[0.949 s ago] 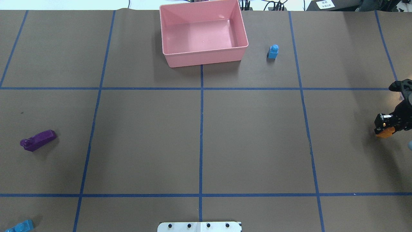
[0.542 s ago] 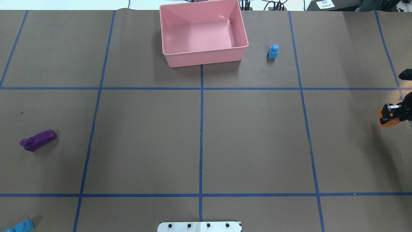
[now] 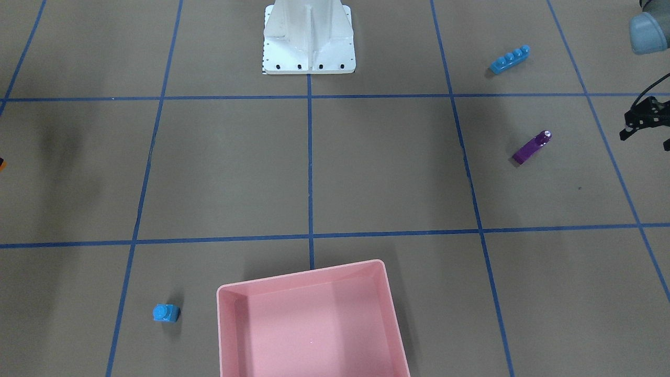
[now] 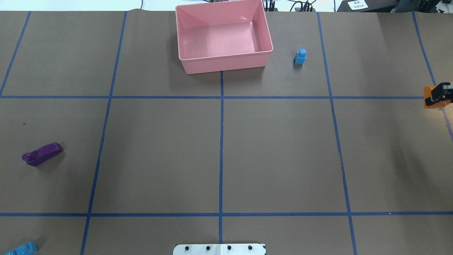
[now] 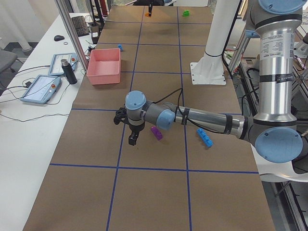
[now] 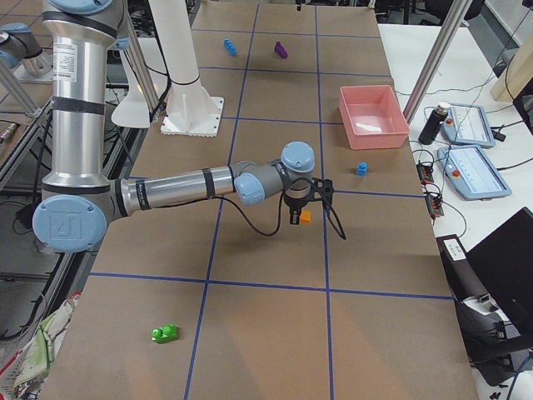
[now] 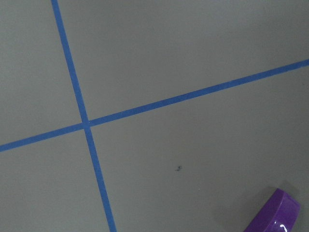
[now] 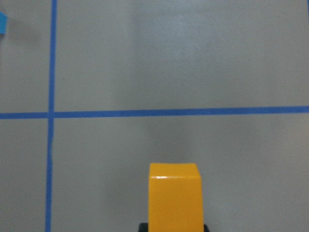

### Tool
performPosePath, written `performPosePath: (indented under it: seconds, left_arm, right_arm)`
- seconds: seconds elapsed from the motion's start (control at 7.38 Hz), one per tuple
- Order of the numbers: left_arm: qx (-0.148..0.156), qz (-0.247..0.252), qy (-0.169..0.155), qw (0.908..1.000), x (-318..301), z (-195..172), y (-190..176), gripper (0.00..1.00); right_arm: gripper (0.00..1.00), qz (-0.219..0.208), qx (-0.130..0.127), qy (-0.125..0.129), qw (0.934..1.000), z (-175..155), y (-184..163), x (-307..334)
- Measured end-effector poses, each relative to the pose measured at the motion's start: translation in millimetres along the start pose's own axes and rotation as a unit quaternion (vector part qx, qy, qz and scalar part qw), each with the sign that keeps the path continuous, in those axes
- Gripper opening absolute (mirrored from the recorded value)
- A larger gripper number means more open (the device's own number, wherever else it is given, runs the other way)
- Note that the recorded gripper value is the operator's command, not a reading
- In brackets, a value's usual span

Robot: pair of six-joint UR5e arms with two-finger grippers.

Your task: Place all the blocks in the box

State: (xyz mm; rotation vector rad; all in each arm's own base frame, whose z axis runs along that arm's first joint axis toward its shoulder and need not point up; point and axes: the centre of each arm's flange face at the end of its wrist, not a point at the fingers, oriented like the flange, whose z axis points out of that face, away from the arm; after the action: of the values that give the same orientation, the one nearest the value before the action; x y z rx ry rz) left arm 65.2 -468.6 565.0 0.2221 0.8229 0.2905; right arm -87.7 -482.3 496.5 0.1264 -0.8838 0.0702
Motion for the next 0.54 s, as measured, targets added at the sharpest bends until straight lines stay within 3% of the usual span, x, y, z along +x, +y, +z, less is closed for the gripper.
performPosePath:
  seconds: [0.27,0.54]
  left_arm:
    - [-0.002,0.064,0.019,0.9978,38.8,31.3,10.0,0.99]
    - [-0.016,0.112,0.026,0.9933,74.0,58.2,13.3,1.0]
  right_arm:
    - [0.0,-0.038,0.041,-0.026,0.9981,-33.1,-31.4,-51.4]
    - [0.0,-0.064,0.066,-0.048,0.9946,-56.7,-51.9,-94.1]
